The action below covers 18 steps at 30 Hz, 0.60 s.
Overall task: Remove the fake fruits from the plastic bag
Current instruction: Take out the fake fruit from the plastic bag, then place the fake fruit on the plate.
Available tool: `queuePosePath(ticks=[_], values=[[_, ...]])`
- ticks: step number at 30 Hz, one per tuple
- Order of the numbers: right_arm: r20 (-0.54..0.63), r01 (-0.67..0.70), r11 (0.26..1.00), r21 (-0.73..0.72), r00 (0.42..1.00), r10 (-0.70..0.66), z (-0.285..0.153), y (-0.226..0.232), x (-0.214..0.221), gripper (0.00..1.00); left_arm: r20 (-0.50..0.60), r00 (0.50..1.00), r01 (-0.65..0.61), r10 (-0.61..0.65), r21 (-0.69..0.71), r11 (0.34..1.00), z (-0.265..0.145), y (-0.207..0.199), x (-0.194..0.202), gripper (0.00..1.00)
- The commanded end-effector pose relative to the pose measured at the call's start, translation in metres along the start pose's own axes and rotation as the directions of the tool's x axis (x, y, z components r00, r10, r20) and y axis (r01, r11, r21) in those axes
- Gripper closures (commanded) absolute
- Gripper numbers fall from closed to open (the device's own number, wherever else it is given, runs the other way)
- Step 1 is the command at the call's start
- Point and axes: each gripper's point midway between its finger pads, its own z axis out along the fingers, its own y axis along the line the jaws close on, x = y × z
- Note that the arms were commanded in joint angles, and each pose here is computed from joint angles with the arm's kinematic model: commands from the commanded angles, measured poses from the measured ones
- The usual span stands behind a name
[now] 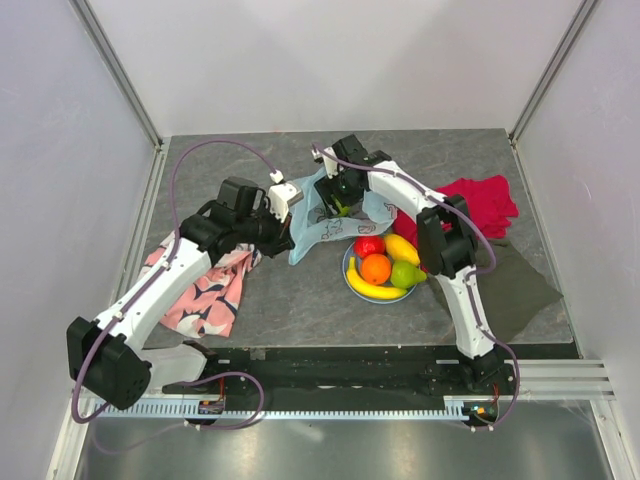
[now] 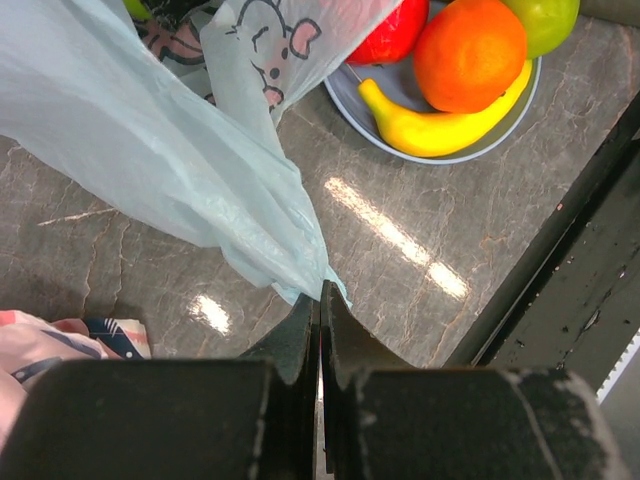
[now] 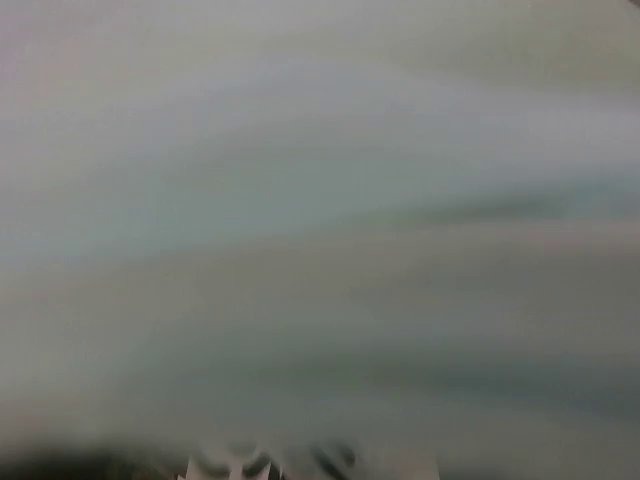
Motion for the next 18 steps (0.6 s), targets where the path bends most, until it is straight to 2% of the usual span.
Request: queuePosePath(ticks=[1, 5, 6, 8, 9, 13, 18], values=[[0.232, 0.095, 0.995, -0.034, 0.969, -0.084, -0.096, 0.008, -0.055, 0.45, 0.090, 0.994, -0.057, 0.062, -0.062, 0.996, 0.000, 0.016, -0.037, 0.98], [0.334, 0.248, 0.959, -0.141, 0.923, -0.189, -0.164, 0.044, -0.049, 0.45, 0.123, 0.990, -0.053, 0.065, -0.096, 0.994, 0.006, 0.027, -0.054, 0.98], [0.306, 0.264, 0.947, -0.186, 0.931, -0.200, -0.165, 0.052, -0.031, 0.45, 0.138, 0.988, -0.057, 0.072, -0.107, 0.993, 0.007, 0.030, -0.060, 0.98], [0.324, 0.342, 0.912, -0.226, 0.909, -0.261, -0.184, 0.064, -0.019, 0.44, 0.157, 0.986, -0.044, 0.062, -0.117, 0.992, 0.008, 0.033, -0.068, 0.98], [0.290, 0.347, 0.886, -0.307, 0.921, -0.260, -0.184, 0.077, 0.002, 0.43, 0.168, 0.984, -0.038, 0.059, -0.124, 0.992, 0.008, 0.035, -0.073, 0.98], [0.257, 0.396, 0.816, -0.421, 0.915, -0.312, -0.196, 0.097, 0.040, 0.42, 0.210, 0.977, -0.014, 0.039, -0.122, 0.992, 0.005, 0.038, -0.088, 0.98], [0.246, 0.435, 0.798, -0.416, 0.899, -0.362, -0.212, 0.099, 0.062, 0.43, 0.249, 0.967, -0.014, 0.051, -0.150, 0.989, -0.002, 0.043, -0.106, 0.98]])
